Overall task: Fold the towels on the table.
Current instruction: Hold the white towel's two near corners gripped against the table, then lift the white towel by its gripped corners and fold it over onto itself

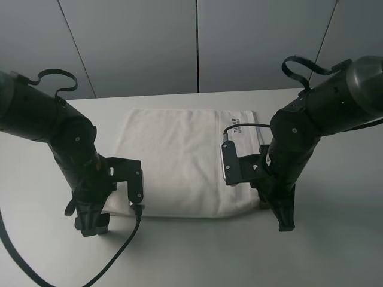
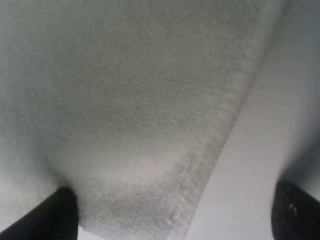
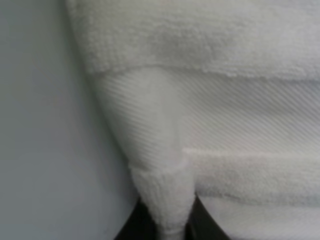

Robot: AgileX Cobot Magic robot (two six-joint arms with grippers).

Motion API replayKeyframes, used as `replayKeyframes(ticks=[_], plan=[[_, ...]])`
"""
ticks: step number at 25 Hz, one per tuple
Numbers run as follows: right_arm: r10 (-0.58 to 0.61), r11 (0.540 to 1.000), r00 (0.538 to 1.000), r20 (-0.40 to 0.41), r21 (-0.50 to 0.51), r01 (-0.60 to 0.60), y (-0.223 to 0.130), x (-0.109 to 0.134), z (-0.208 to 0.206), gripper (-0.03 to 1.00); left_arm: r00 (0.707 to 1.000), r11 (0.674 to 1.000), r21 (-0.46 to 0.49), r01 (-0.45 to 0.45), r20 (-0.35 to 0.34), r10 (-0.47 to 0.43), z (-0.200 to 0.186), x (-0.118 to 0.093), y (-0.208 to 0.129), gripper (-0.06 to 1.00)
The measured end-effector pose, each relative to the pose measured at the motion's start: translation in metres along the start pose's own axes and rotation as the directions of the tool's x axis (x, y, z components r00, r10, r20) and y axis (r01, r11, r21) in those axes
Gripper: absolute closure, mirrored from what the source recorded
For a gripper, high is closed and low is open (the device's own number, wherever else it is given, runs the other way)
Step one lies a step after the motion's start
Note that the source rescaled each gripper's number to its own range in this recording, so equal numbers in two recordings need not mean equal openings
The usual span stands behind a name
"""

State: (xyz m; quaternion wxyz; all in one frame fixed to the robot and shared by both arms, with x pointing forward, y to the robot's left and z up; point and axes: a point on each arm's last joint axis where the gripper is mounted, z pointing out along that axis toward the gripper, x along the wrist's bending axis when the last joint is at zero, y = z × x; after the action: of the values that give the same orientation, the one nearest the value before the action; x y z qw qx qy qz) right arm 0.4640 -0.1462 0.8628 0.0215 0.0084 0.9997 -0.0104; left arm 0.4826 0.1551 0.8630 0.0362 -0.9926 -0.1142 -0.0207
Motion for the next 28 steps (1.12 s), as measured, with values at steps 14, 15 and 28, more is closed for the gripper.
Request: replayKeyframes(ticks=[14,15,28], plan=[[0.042,0.999,0.999,-0.017,-0.017,-0.042,0.0017,0.0015,-0.0001,0.97,0.997,0.998,-0.037,-0.05,-0.067,0.048,-0.0001,0.0063,0.004,0.93],[0.044,0.999,0.999,-0.018,-0.018,-0.044,0.0018,0.0015,-0.0001,0.97,0.996,0.998,-0.035,-0.053,-0.068,0.05,-0.0002,0.0065,0.004,0.94],[0.107,0.994,0.992,-0.072,-0.023,-0.109,0.0009,0.0083,-0.0083,0.97,0.999,1.0,-0.023,-0.01,-0.048,0.009,-0.0062,0.0048,0.0019,0.94]])
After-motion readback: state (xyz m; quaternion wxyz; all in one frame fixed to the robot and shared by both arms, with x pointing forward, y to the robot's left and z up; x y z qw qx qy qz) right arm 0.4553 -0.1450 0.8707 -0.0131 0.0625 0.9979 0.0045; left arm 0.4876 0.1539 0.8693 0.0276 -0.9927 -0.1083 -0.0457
